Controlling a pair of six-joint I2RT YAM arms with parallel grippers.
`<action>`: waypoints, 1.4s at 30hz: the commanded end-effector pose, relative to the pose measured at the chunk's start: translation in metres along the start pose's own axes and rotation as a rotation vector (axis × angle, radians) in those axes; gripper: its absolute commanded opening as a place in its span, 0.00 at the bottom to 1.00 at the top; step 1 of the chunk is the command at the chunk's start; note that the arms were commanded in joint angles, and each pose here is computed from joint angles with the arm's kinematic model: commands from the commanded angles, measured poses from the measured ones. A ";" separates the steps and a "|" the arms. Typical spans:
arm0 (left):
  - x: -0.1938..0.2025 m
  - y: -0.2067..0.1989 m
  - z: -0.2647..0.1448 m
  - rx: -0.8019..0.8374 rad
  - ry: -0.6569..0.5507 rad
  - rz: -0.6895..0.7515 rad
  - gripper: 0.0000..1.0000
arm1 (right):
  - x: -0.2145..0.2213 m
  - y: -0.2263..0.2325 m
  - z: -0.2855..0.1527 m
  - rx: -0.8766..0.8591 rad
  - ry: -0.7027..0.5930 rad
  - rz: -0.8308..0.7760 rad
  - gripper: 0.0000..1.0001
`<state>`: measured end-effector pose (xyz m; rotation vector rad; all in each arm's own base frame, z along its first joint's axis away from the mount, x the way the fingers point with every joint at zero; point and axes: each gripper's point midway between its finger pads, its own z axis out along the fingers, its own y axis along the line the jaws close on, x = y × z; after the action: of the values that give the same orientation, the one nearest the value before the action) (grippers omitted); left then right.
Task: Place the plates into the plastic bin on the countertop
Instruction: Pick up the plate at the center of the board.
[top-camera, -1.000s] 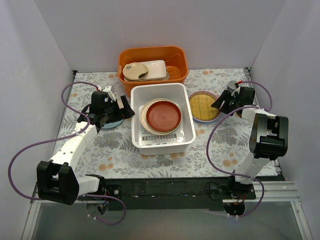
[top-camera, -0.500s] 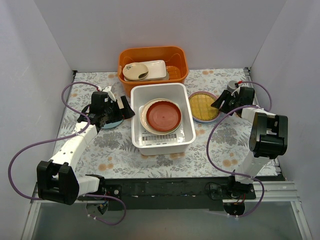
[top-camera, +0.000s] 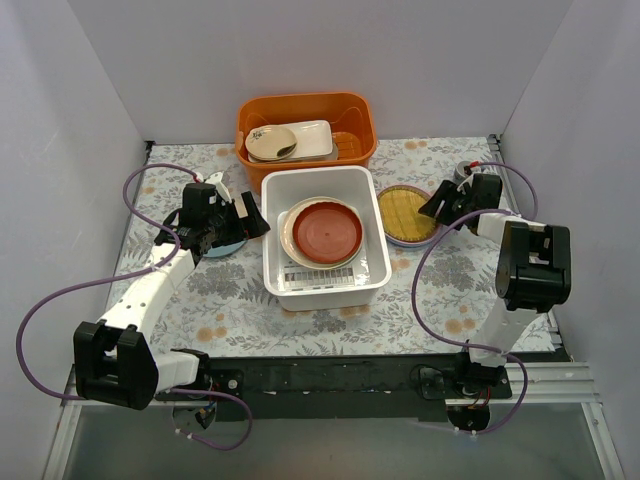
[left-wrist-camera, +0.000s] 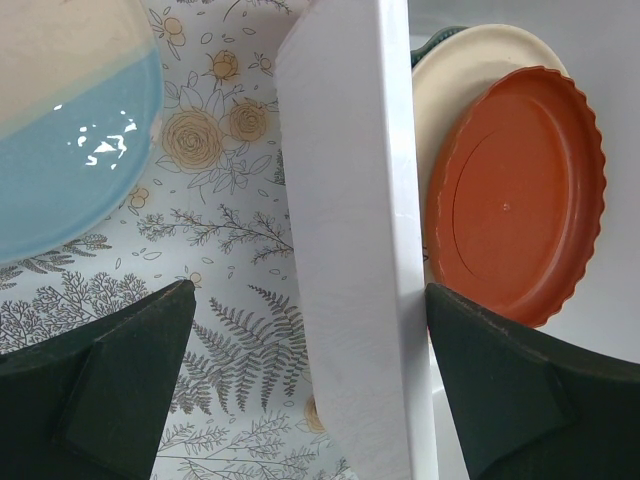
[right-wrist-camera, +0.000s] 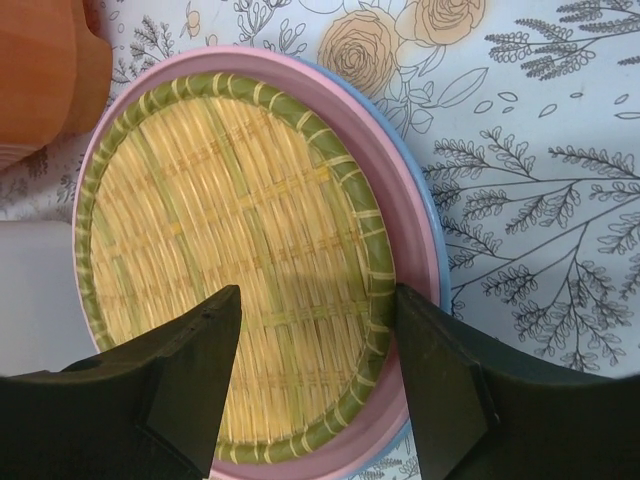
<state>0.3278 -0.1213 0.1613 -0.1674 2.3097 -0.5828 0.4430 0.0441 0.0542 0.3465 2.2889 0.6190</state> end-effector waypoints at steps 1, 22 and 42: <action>0.000 0.002 -0.006 -0.002 -0.015 0.021 0.98 | 0.024 -0.005 0.013 -0.033 0.070 0.046 0.70; 0.000 0.005 -0.006 -0.018 -0.017 0.021 0.98 | 0.026 0.013 -0.009 -0.251 0.030 0.171 0.18; 0.000 0.006 -0.006 -0.023 -0.018 0.016 0.98 | -0.003 0.019 -0.058 -0.252 -0.075 0.131 0.01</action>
<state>0.3278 -0.1206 0.1608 -0.1651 2.3103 -0.5781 0.4051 0.0407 0.0802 0.4448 2.1463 0.9250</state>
